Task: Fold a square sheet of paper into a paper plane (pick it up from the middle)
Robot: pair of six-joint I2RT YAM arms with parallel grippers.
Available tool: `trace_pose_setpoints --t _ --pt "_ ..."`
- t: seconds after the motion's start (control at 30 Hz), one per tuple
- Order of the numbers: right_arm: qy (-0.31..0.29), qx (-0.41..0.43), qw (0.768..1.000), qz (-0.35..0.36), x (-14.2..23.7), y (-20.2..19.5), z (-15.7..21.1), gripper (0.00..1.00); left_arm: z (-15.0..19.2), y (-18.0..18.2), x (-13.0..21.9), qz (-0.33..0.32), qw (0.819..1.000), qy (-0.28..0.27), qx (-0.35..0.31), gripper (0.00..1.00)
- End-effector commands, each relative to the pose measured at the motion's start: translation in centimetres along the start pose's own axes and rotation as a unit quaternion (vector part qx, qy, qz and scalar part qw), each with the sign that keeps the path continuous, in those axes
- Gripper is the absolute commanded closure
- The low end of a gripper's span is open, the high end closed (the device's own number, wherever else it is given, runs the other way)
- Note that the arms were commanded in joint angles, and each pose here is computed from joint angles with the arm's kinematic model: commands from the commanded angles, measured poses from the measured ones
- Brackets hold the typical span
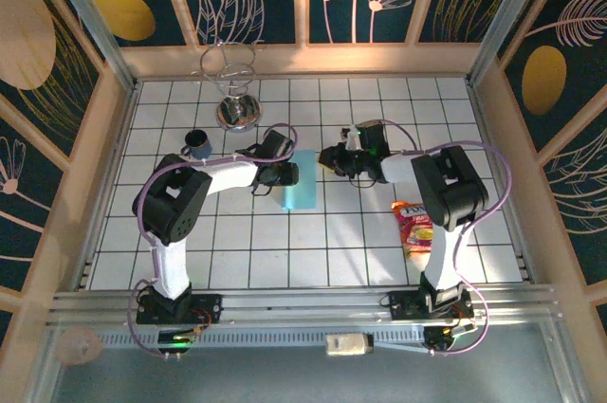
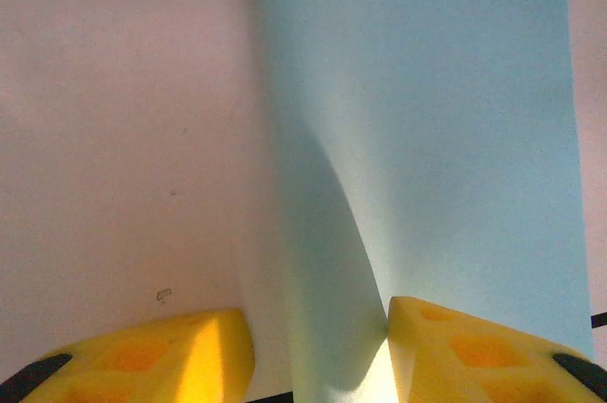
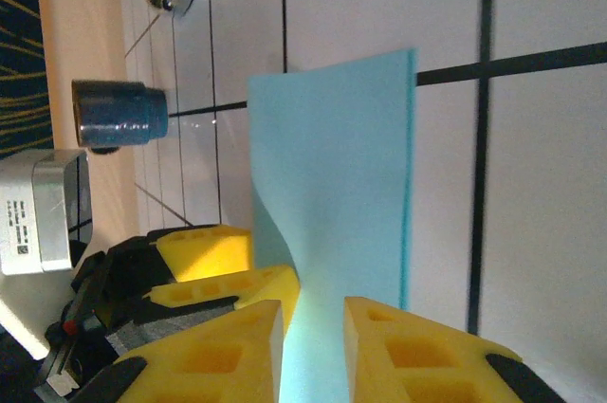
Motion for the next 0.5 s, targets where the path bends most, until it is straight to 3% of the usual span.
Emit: trace_pose_setpoints --t 0.0,0.47 --pt "0.025 0.016 1.0 0.0 -1.4 0.7 0.5 0.8 10.4 7.5 -8.0 -0.119 0.979 0.163 -0.001 0.52" --pt "0.071 0.002 0.996 0.052 -4.3 -0.5 1.9 0.94 10.8 7.4 -8.2 -0.111 0.98 0.167 0.005 0.52"
Point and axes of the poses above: each hand's point on the last joint's axis, 136 mm out from that joint toward the fingers, its own x axis back along the fingers, its own y axis along the line the jaws close on, z = x × y, the point moved 6 cm from there along x, back along the fingers, and after that the axes turned 3 degrees about -x, right-handed, at the moved point
